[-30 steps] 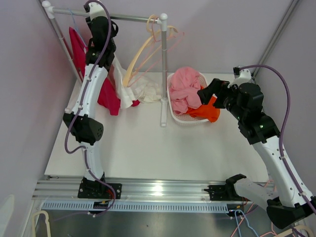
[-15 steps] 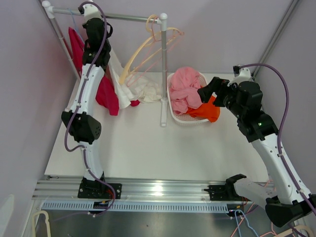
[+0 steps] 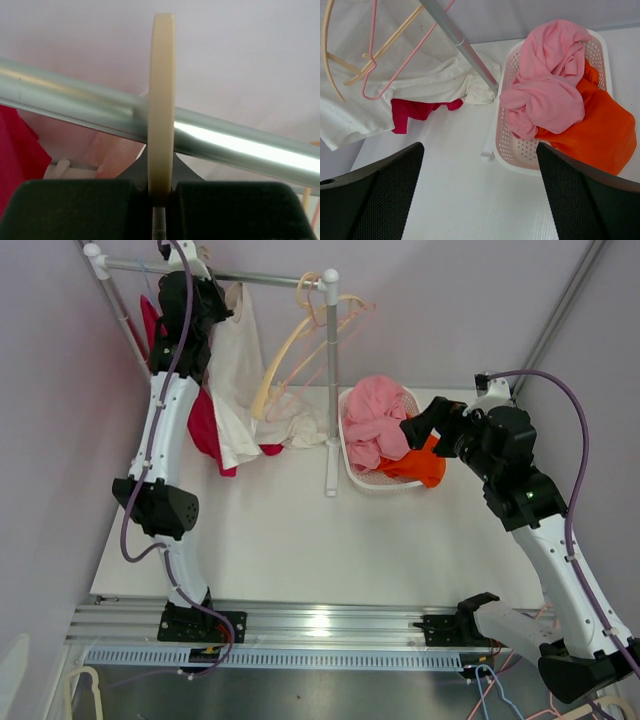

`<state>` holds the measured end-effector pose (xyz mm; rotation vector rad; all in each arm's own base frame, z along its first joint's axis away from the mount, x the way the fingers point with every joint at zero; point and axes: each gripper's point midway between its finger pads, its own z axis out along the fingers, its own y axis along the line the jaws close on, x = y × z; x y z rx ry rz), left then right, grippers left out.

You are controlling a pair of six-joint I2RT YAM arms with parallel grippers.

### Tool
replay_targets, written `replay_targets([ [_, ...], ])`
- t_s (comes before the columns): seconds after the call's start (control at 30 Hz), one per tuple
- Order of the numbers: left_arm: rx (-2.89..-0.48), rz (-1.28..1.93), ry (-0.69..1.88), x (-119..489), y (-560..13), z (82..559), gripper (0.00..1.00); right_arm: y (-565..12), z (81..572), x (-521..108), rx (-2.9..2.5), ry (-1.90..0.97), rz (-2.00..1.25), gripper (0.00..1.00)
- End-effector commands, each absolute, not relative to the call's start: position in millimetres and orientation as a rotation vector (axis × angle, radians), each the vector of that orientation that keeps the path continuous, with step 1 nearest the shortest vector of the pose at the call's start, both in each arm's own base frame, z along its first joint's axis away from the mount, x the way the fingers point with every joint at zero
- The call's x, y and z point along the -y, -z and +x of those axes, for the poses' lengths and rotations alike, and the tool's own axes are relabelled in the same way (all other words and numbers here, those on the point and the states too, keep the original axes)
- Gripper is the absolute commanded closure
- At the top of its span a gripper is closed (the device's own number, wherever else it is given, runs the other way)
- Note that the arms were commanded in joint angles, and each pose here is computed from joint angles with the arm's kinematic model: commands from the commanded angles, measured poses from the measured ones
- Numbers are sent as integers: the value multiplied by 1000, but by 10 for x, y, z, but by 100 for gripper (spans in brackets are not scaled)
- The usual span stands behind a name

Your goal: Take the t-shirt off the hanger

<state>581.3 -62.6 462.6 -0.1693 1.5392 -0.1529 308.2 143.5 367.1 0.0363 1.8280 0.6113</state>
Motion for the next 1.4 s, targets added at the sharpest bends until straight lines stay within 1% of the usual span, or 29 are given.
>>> replay_targets([
  [0.0,-1341,-57,310,823,-5637,5172,100,-3851,3018,-1440,-1772,-641,22,1],
  [0.23,-1317,82,402,1044,-5768,4872,100,-3860,2992,-1515,-1773,-685,-3,1],
  [0.4,-1329,93,420,1060,-5826,4738,99,-3851,2958,-1508,-1776,-686,-7,1],
  [0.5,-1376,51,427,1026,-5755,4674,99,-3827,2917,-1670,-1772,-753,-101,1],
  [0.63,-1455,-8,410,965,-5596,4598,99,-3773,2744,-2178,-1746,-884,-346,0],
  [0.67,-1490,-12,402,991,-5470,4600,99,-3780,2695,-2283,-1726,-900,-394,1],
  [0.73,-1453,-29,362,965,-5609,4366,99,-3810,2598,-2529,-1645,-921,-512,1],
  [0.77,-1503,-43,333,962,-5362,4402,99,-3855,2409,-2779,-1592,-975,-601,0],
  [0.8,-1436,-89,288,824,-5580,4176,99,-3825,2324,-2946,-1574,-1006,-667,0],
  [0.83,-1455,-111,268,802,-5477,4136,99,-3821,2217,-3094,-1544,-1035,-728,0],
  [0.87,-1464,-214,215,643,-5450,3974,100,-3810,2005,-3390,-1490,-1087,-827,1],
  [0.93,-1485,-282,195,585,-5389,3805,99,-3804,1789,-3656,-1434,-1145,-902,0],
  [0.97,-1486,-311,187,553,-5377,3722,99,-3934,1713,-3791,-1349,-1177,-910,1],
  [1.0,-1475,-338,192,533,-5391,3638,100,-3957,1502,-3942,-1308,-1232,-950,1],
  [1.03,-1472,-360,182,486,-5312,3539,100,-3921,1433,-4074,-1292,-1265,-980,0],
  [1.1,-1469,-382,200,502,-5229,3453,99,-4098,1255,-4212,-1200,-1350,-973,0],
  [1.13,-1455,-389,204,487,-5226,3381,100,-4089,1216,-4299,-1185,-1377,-983,0],
  [1.23,-1467,-391,202,511,-5157,3375,99,-4303,1055,-4450,-1093,-1440,-977,1],
  [1.33,-1487,-390,200,541,-5106,3389,99,-4304,927,-4663,-1056,-1487,-1012,0],
  [1.37,-1493,-388,196,554,-5071,3410,100,-4411,885,-4701,-1017,-1507,-1013,1],
])
